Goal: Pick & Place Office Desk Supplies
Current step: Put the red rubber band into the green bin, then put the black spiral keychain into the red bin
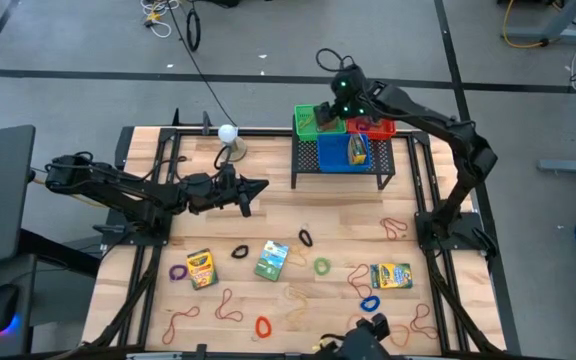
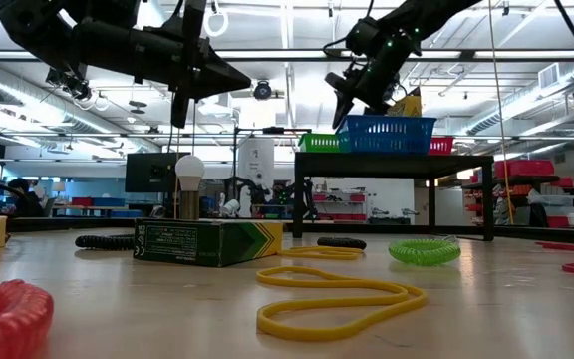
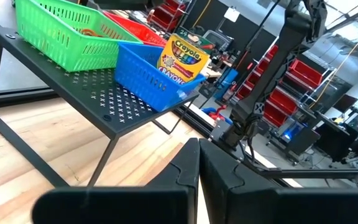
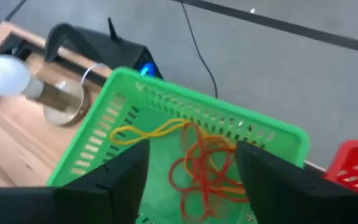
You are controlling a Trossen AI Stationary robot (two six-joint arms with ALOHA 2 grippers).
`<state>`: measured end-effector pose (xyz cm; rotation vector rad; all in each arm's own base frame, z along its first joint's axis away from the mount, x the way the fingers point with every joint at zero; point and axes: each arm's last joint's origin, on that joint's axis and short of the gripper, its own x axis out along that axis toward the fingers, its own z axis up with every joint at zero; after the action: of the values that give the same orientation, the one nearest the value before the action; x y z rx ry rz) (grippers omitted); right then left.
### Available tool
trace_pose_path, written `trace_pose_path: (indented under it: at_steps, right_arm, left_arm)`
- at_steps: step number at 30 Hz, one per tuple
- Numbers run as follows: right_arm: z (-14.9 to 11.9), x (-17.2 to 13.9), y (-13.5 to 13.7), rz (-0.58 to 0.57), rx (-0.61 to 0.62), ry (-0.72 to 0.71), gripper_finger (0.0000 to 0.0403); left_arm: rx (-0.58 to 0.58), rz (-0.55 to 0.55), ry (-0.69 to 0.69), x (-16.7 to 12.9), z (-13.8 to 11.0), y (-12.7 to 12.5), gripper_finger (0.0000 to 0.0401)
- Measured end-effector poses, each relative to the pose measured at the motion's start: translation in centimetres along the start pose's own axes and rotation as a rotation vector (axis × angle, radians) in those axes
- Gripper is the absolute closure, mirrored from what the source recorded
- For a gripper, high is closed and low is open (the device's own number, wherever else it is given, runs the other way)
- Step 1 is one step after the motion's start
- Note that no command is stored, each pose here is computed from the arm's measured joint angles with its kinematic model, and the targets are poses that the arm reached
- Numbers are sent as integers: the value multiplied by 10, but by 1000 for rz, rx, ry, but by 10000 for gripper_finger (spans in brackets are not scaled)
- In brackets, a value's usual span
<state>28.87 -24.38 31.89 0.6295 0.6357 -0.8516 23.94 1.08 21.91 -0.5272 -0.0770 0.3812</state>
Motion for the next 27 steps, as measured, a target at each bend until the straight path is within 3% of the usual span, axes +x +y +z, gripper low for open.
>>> trace_pose_path:
  at_steps: [4,9,13,17,19,23,27]
  right_arm:
    - [3,0,-5,-6,24,-9,121]
    - [6,-10,-9,73,19,1,129]
    - [1,-41,3,139,-157,-10,188]
    - [-22,-64,26,186,-317,6,271]
    - [-36,-78,37,198,-365,-55,313]
    - [-69,-106,47,260,-360,-178,385]
    - [-112,-129,51,349,-351,-272,388]
  left_arm:
    - [-4,0,0,0,0,0,390]
    - [-57,-2,-3,0,0,0,387]
    - [-57,-37,20,0,-1,-2,386]
    - [1,-62,33,-2,-3,-6,392]
    - [4,-66,35,-2,-4,-7,393]
    - [-50,-61,39,-2,-4,-6,388]
    - [-16,-104,71,-2,-5,-7,379]
